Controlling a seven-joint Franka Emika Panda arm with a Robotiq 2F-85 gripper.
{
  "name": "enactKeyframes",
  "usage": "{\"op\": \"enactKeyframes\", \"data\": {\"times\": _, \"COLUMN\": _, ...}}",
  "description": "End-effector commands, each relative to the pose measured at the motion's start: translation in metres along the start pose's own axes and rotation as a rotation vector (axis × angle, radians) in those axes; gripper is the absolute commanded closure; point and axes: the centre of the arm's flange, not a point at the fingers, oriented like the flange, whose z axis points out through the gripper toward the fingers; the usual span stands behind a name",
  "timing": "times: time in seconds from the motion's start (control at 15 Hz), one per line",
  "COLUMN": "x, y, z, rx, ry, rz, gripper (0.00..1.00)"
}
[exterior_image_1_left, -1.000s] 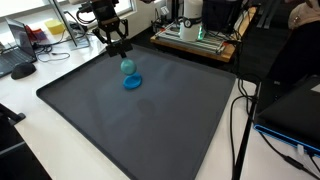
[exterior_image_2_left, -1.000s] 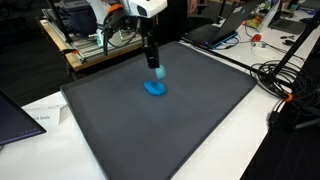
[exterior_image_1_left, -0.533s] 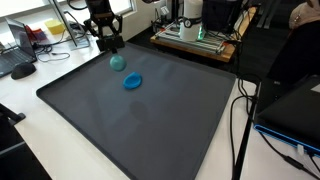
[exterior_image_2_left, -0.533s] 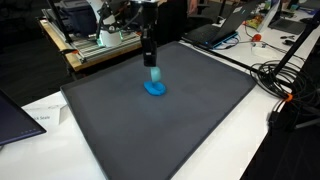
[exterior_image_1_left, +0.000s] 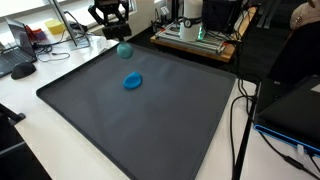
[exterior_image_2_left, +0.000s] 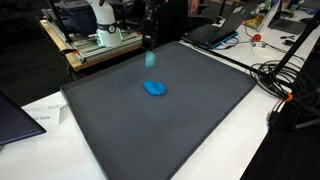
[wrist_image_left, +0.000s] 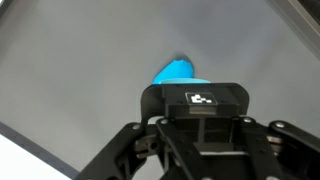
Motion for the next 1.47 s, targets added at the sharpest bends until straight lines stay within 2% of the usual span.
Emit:
{"op": "enactKeyframes", "data": {"times": 0.0, "x": 0.013, "y": -0.013, "z": -0.018, "rx": -0.033, "ry": -0.007, "rz": 0.058, "gripper": 0.78}}
{"op": "enactKeyframes", "data": {"times": 0.07, "x": 0.009, "y": -0.007, "z": -0.006, "rx": -0.009, "ry": -0.004, "rz": 0.037, "gripper": 0.53}}
{"op": "enactKeyframes", "data": {"times": 0.47, "x": 0.015, "y": -0.011, "z": -0.010, "rx": -0.015, "ry": 0.001, "rz": 0.045, "gripper": 0.53}}
{"op": "enactKeyframes", "data": {"times": 0.53, "x": 0.015, "y": -0.011, "z": -0.010, "rx": -0.015, "ry": 0.001, "rz": 0.046, "gripper": 0.78}}
{"op": "enactKeyframes", "data": {"times": 0.93, "x": 0.063, "y": -0.063, "z": -0.017, "rx": -0.098, "ry": -0.041, "rz": 0.116, "gripper": 0.78}}
{"op": "enactKeyframes", "data": {"times": 1.4, "x": 0.124, "y": -0.134, "z": -0.017, "rx": -0.279, "ry": -0.104, "rz": 0.160, "gripper": 0.78}}
